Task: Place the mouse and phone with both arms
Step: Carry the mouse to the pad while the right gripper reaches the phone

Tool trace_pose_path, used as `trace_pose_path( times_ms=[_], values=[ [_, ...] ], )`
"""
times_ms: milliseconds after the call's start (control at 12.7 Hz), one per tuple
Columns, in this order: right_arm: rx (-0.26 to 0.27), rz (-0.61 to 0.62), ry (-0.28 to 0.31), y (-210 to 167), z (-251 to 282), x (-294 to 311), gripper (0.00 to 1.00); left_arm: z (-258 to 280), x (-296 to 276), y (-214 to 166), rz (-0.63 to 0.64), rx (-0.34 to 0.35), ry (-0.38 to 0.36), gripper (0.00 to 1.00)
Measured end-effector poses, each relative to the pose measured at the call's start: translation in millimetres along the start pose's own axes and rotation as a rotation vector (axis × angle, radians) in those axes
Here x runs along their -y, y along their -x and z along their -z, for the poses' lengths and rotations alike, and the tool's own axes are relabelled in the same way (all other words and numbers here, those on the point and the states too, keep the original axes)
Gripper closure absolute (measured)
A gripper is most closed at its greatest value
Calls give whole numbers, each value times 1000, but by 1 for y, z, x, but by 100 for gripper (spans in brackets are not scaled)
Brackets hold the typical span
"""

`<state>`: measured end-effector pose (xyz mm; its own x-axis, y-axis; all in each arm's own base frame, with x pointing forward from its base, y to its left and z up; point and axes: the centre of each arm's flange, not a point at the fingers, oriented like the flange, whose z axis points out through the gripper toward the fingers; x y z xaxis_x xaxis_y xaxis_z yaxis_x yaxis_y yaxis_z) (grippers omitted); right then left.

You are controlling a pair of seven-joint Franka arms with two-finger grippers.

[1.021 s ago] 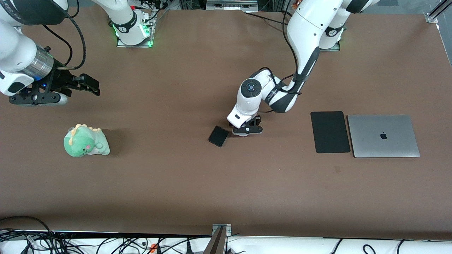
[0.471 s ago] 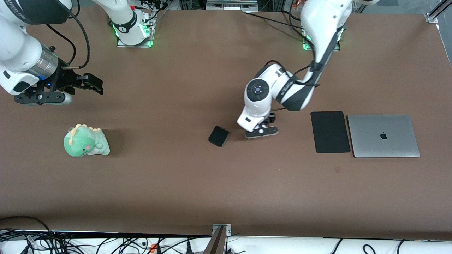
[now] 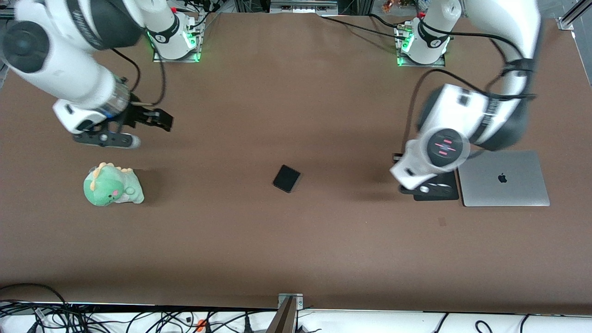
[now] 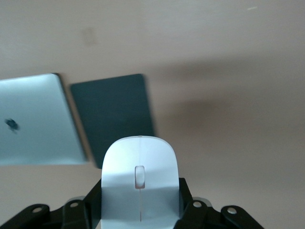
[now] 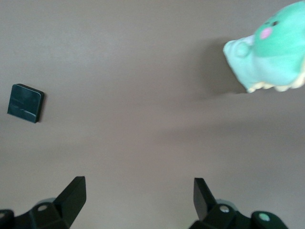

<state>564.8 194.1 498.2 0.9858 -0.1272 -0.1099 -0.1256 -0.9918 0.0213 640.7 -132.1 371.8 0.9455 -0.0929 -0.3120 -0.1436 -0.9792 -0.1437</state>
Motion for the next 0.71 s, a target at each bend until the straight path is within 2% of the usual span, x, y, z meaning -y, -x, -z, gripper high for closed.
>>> trace_pose_path(
  times_ms=[157, 314, 471, 707],
  values=[
    [-12, -34, 12, -3, -36, 43, 0, -29, 86, -8, -57, 26, 48, 39],
    [-18, -101, -8, -4, -79, 88, 0, -67, 127, -11, -83, 32, 80, 39],
    [-18, -171, -43, 0, -126, 133, 0, -100, 134, -12, -62, 19, 133, 39],
    [-38, -265, -41, 10, -196, 191, 0, -146, 131, -12, -29, -41, 189, 39]
  ],
)
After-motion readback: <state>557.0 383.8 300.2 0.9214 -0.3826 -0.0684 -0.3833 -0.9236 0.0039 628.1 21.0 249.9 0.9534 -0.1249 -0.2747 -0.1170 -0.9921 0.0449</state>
